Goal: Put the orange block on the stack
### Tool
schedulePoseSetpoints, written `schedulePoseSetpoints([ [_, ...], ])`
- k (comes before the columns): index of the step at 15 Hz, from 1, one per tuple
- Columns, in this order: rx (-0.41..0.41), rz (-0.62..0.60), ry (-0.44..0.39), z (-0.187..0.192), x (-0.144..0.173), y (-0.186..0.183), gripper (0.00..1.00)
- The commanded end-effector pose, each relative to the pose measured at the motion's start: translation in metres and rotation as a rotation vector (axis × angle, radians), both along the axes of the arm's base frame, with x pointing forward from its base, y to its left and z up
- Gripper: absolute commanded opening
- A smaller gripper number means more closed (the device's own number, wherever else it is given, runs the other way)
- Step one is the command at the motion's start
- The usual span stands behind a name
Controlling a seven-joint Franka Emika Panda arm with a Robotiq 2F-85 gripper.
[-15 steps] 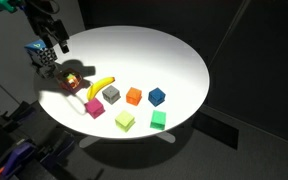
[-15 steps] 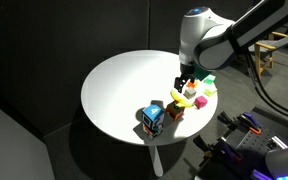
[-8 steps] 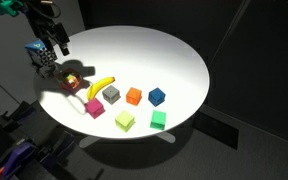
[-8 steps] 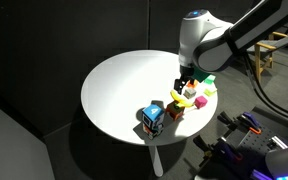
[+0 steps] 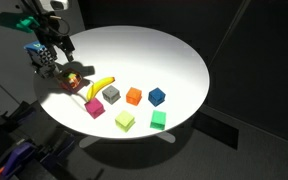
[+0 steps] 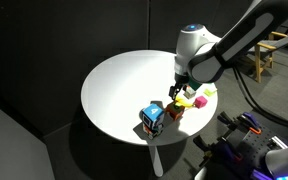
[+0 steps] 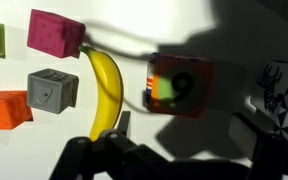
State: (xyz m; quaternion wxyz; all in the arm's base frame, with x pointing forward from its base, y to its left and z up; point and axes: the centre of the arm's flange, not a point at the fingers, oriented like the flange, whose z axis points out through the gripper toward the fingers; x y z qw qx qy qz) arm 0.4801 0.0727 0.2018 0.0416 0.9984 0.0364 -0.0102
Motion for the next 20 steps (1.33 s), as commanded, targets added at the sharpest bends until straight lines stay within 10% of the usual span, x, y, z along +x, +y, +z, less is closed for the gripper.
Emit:
schedulePoseSetpoints([
  [1,0.049,0.04,-0.004,-0.013,0.007,0.002,1.0],
  [20,0.04,0.01,0.035,-0.063,-0.006,0.0,1.0],
])
